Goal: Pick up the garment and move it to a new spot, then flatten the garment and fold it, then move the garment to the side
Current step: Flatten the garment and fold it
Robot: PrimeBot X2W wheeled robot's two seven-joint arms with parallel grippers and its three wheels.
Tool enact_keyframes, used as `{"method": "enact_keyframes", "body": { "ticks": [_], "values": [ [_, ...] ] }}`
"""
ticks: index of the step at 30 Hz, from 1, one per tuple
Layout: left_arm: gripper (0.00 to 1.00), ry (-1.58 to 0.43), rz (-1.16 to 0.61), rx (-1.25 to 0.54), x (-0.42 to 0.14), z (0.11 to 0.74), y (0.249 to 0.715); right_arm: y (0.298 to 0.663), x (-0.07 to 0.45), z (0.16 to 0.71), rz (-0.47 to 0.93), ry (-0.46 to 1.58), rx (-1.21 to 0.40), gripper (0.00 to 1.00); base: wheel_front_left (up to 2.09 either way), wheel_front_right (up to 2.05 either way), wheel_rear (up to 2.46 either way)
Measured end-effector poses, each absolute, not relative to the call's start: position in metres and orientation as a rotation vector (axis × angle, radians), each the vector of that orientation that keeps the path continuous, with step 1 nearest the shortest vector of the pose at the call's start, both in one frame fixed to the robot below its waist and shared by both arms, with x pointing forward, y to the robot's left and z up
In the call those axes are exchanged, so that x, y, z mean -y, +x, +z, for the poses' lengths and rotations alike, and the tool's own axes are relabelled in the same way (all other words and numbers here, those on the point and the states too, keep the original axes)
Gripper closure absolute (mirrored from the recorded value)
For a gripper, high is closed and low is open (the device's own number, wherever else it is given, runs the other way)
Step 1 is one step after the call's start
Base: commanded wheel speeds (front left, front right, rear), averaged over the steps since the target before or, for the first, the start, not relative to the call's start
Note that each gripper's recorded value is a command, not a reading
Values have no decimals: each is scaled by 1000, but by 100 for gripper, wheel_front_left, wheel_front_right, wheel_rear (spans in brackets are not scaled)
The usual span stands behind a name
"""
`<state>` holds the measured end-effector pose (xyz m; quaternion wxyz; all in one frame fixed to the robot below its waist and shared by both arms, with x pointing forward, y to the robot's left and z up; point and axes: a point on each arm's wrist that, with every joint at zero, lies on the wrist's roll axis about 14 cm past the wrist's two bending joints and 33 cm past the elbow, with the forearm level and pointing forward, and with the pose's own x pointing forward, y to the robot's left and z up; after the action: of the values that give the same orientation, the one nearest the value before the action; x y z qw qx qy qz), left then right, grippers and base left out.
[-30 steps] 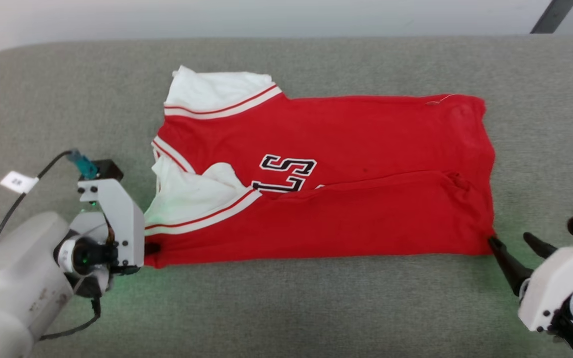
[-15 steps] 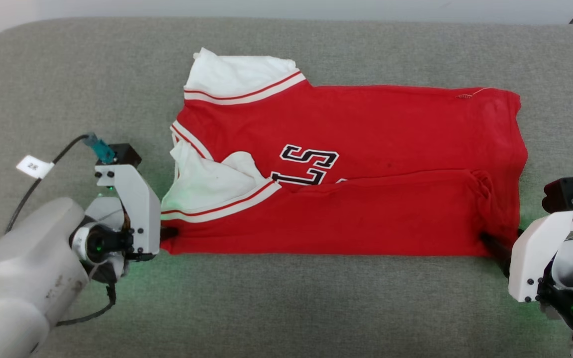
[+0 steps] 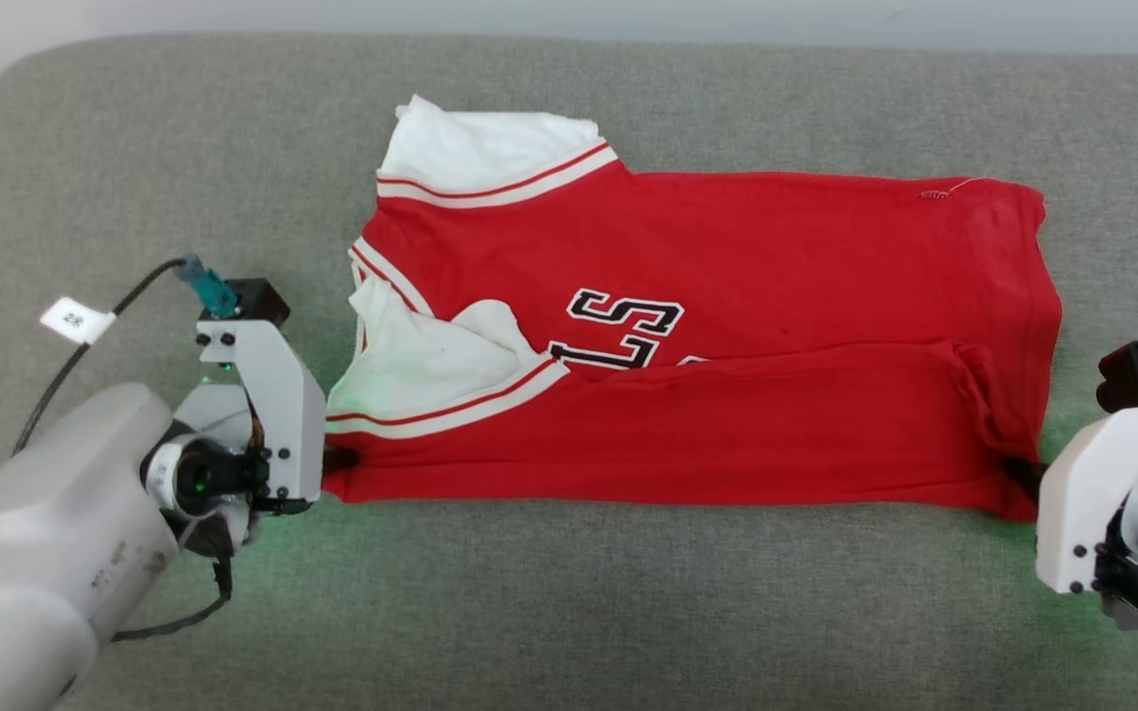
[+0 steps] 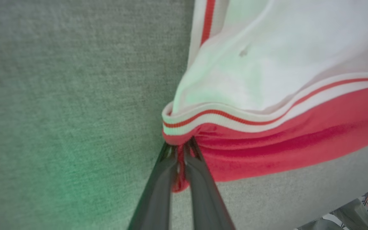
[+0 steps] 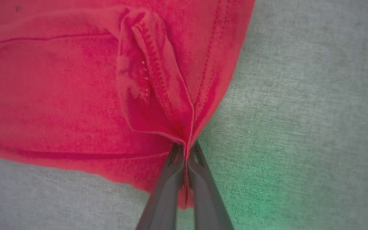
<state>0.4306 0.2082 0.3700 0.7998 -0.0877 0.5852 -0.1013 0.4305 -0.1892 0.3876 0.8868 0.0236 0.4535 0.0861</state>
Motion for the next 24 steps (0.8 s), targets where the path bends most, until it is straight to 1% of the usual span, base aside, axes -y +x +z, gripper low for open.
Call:
{"method": "enact_keyframes", "body": {
  "ticks": [8,16,24],
  "values": [
    [100,-131,-229,-1236,-209,389,424,419,197,405,186,16,-945,100,0,0,0],
    [100,-101,-254,-1265,-203,397,396,397,204,417,205,-21,-968,100,0,0,0],
    [100,-109,-264,-1305,-197,387,368,377,210,407,183,-1,-1018,100,0,0,0]
  ]
}}
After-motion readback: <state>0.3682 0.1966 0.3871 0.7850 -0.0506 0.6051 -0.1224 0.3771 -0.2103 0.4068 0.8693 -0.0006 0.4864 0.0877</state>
